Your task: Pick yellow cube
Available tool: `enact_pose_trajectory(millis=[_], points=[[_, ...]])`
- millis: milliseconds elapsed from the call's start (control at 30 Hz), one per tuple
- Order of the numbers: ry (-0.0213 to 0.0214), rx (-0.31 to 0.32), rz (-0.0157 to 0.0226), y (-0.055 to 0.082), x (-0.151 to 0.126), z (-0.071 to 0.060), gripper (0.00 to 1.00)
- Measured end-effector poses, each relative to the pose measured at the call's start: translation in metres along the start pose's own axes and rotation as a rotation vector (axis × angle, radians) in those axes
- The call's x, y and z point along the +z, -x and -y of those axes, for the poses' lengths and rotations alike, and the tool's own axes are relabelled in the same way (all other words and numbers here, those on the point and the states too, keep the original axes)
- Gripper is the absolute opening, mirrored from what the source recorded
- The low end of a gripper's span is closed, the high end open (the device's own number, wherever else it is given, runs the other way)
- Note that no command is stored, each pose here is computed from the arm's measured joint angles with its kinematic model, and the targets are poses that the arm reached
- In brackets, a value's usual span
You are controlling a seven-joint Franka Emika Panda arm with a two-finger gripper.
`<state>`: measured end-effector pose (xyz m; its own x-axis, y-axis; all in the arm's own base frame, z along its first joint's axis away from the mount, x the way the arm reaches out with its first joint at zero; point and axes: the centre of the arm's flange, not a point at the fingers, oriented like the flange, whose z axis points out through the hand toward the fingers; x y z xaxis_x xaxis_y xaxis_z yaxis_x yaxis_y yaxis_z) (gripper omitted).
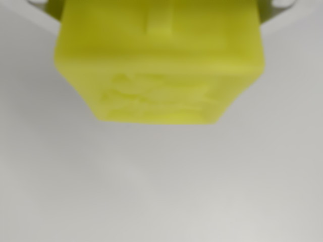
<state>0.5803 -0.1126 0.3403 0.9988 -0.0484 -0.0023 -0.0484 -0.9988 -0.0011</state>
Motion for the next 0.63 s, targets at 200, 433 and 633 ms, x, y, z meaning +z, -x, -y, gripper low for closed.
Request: enact_pose_trajectory(millis=[200,433,633], points=[[0.0,0.0,-0.0002,0.0,-0.015,0.0,0.0],[0.0,0.0,-0.0002,0.0,-0.025,0.0,0.0],[0.0,0.0,-0.0002,0.0,-0.025,0.0,0.0]])
